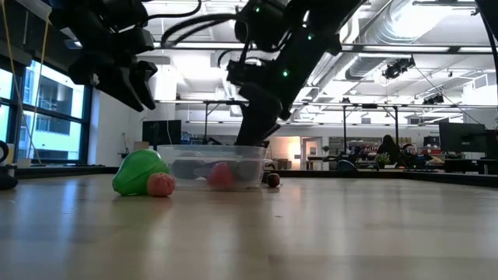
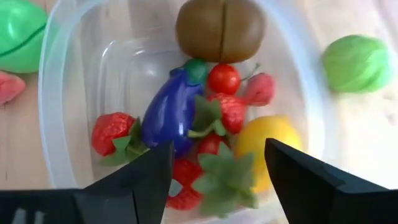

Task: Pick and placing Produce into tupperware
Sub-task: Put the cherry into the transparent bin

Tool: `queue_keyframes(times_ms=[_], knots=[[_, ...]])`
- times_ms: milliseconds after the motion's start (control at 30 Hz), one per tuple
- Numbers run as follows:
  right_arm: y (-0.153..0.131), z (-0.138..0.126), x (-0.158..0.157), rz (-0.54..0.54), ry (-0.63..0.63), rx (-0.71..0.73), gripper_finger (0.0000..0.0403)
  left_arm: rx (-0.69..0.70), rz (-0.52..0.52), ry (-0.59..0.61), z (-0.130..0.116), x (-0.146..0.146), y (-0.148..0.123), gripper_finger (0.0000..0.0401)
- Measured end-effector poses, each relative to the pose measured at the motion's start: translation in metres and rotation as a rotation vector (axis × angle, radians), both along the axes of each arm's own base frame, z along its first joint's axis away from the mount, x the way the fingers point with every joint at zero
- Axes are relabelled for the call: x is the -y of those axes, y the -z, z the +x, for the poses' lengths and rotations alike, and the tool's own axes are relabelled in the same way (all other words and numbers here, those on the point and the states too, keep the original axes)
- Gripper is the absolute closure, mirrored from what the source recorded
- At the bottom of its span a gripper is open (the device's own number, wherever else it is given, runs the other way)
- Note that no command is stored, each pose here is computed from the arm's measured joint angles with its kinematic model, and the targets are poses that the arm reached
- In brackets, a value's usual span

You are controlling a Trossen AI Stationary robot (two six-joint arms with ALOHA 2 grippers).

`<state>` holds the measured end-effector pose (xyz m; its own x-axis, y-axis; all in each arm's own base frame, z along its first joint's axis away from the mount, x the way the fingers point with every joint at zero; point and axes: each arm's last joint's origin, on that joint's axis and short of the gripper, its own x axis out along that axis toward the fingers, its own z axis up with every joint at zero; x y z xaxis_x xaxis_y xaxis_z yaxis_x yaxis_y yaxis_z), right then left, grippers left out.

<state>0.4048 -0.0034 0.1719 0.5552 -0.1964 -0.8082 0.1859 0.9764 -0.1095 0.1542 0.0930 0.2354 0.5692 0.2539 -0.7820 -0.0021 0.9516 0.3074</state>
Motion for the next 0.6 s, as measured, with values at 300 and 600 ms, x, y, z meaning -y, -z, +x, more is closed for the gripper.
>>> queue_keyframes(times_ms=[300,600], knots=[[-0.033,-0.03,-0.009,-0.11,0.033,0.138,0.016,0.0,0.0,0.0,0.0,0.0,0.0,0.0208],[-0.004,-0.105,-0.007,-0.06,0.01,0.36,0.016,0.0,0.0,0.0,0.0,0.0,0.0,0.0208]])
